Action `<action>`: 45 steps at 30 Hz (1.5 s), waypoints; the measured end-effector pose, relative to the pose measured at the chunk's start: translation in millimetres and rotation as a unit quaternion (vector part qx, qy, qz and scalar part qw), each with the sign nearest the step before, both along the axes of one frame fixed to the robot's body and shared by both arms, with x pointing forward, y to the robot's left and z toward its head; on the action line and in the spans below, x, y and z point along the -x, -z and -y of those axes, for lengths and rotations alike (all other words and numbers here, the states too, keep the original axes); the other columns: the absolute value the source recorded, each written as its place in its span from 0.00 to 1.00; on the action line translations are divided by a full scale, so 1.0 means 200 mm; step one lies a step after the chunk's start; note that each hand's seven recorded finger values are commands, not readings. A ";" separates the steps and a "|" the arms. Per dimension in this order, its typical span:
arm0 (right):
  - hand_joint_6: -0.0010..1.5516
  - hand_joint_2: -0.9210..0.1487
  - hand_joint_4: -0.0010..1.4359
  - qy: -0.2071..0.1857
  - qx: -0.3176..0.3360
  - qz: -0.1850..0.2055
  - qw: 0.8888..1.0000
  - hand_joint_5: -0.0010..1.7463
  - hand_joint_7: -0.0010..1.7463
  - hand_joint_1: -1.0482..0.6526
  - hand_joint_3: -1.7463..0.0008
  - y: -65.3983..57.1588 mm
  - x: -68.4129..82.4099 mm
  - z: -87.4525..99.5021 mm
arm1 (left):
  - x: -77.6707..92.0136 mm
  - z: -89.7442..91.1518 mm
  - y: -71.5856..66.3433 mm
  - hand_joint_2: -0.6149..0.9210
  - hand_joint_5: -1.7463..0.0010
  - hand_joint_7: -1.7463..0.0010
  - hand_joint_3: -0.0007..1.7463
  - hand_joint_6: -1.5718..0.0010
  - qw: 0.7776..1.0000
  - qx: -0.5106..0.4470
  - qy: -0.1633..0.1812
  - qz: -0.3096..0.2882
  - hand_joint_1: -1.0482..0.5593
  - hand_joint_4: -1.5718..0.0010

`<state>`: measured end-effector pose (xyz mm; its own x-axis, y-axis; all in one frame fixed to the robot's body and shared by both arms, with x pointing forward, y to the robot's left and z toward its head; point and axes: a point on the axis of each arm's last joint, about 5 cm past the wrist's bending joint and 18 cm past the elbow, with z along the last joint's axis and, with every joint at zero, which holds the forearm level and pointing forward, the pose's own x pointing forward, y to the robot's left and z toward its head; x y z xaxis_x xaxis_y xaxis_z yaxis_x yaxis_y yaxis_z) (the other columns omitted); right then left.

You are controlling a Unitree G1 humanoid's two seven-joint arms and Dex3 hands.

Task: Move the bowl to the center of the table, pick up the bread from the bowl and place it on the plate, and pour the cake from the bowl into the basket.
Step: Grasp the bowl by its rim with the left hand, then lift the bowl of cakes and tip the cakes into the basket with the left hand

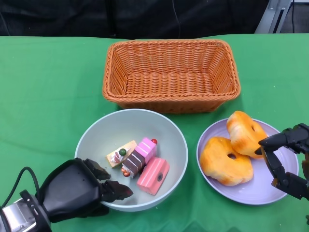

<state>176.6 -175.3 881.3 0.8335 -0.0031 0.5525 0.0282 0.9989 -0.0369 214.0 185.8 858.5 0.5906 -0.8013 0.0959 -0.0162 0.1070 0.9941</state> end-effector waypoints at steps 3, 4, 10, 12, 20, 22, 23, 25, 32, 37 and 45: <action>0.53 0.29 0.57 0.001 -0.001 0.000 1.000 0.67 0.53 0.52 0.60 0.00 0.00 0.00 | 0.01 -0.01 0.02 1.00 0.91 0.95 0.06 0.35 1.000 0.022 0.003 -0.002 0.46 0.31; 0.53 0.29 0.57 0.001 -0.001 0.000 1.000 0.67 0.53 0.52 0.60 0.00 0.00 0.00 | 0.01 0.00 0.03 1.00 0.90 0.95 0.06 0.35 1.000 0.029 0.004 -0.002 0.46 0.31; 0.53 0.26 0.57 0.000 -0.001 -0.001 1.000 0.66 0.53 0.52 0.62 0.00 0.00 0.00 | 0.02 -0.01 0.07 1.00 0.26 0.84 0.06 0.35 0.998 0.067 0.012 0.009 0.47 0.61; 0.53 0.25 0.57 -0.001 -0.001 -0.001 1.000 0.66 0.53 0.52 0.64 0.00 0.00 0.00 | 0.02 -0.01 0.09 1.00 0.24 0.80 0.06 0.38 0.997 0.078 0.020 0.009 0.48 0.64; 0.52 0.23 0.57 -0.003 -0.001 -0.001 1.000 0.66 0.53 0.53 0.67 0.00 0.00 -0.01 | 0.02 -0.03 0.10 1.00 0.31 0.76 0.04 0.41 0.995 0.097 0.020 0.009 0.48 0.64; 0.52 0.22 0.57 -0.004 -0.001 -0.001 1.000 0.66 0.53 0.53 0.67 0.00 0.00 -0.01 | 0.02 -0.03 0.10 1.00 0.31 0.76 0.04 0.41 0.995 0.097 0.021 0.007 0.48 0.63; 0.52 0.22 0.57 -0.004 -0.001 -0.001 1.000 0.66 0.53 0.53 0.67 0.00 0.00 -0.01 | 0.02 -0.03 0.10 1.00 0.31 0.76 0.04 0.41 0.995 0.097 0.022 0.006 0.48 0.63; 0.52 0.22 0.57 -0.005 0.000 -0.001 1.000 0.66 0.54 0.53 0.68 0.00 0.00 -0.01 | 0.02 -0.03 0.10 1.00 0.32 0.75 0.04 0.41 0.995 0.097 0.022 0.005 0.48 0.63; 0.52 0.22 0.57 -0.005 -0.002 -0.003 1.000 0.66 0.54 0.52 0.67 0.01 0.00 -0.01 | 0.03 -0.04 0.11 1.00 0.23 0.67 0.04 0.43 0.991 0.131 0.028 0.020 0.51 0.62; 0.53 0.23 0.57 -0.005 -0.003 -0.005 1.000 0.66 0.54 0.53 0.66 0.01 0.00 -0.01 | 0.02 -0.05 0.12 1.00 0.02 0.24 0.08 0.65 0.986 0.157 0.044 0.040 0.54 0.69; 0.52 0.24 0.56 -0.005 -0.008 -0.005 1.000 0.66 0.54 0.54 0.64 0.01 0.00 -0.01 | 0.02 -0.06 0.13 1.00 0.00 0.00 0.15 0.75 0.978 0.191 0.059 0.065 0.57 0.66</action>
